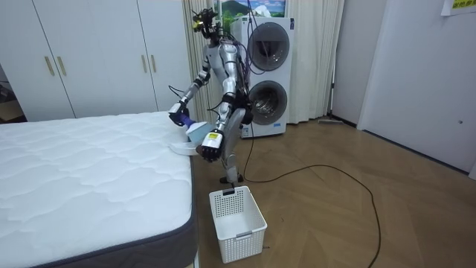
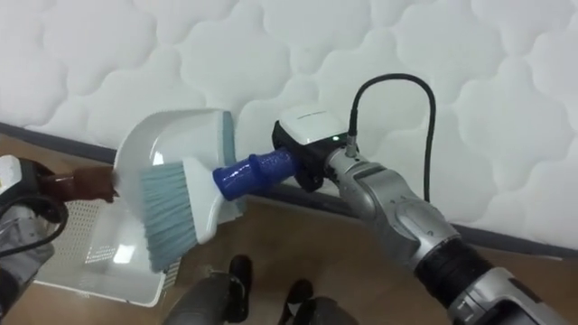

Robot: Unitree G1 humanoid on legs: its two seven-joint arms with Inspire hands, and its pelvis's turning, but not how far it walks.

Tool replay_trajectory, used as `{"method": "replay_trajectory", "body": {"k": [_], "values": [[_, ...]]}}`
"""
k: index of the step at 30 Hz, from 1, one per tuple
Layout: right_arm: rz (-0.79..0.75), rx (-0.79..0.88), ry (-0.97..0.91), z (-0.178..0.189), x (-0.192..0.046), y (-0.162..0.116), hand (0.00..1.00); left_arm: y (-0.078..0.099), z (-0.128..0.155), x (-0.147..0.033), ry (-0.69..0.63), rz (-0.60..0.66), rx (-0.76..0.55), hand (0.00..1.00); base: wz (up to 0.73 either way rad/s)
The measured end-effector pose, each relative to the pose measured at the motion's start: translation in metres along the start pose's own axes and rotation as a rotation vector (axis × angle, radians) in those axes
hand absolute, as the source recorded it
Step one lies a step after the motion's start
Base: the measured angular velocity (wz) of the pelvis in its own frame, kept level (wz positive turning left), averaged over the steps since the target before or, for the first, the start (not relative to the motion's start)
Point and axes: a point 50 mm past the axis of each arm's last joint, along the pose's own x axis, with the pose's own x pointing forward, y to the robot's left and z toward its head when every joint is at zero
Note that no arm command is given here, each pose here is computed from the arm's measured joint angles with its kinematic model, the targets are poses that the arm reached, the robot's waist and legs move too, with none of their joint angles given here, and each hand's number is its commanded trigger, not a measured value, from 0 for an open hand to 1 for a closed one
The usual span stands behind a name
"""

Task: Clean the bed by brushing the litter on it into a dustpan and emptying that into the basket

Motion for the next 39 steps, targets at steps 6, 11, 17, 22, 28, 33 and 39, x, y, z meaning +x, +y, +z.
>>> {"method": "replay_trajectory", "body": {"k": [6, 11, 17, 22, 28, 33, 39], "values": [[-0.034, 0.11, 0.17, -0.042, -0.017, 0.014, 1.0, -0.006, 0.0, -0.005, -0.027, 0.008, -0.003, 1.0, 0.01], [-0.104, 0.351, 0.382, -0.084, -0.047, 0.033, 1.0, -0.017, -0.009, -0.019, -0.053, -0.003, -0.03, 1.0, 0.0], [-0.244, 0.594, 0.656, -0.125, -0.095, 0.057, 0.0, -0.031, -0.033, -0.043, -0.027, -0.026, -0.076, 1.0, -0.04], [-0.374, 0.734, 0.777, -0.14, -0.118, 0.062, 0.0, -0.031, -0.045, -0.057, -0.037, -0.01, -0.079, 1.0, -0.06], [-0.435, 0.832, 0.813, -0.144, -0.122, 0.061, 0.0, -0.04, -0.046, -0.071, -0.03, -0.038, -0.139, 1.0, -0.08], [-0.476, 0.897, 0.76, -0.139, -0.117, 0.051, 0.0, -0.039, -0.055, -0.076, 0.008, -0.046, -0.194, 1.0, -0.22], [-0.566, 0.962, 0.659, -0.132, -0.11, 0.026, 0.0, -0.032, -0.05, -0.077, -0.01, -0.049, -0.257, 1.0, -0.02]]}}
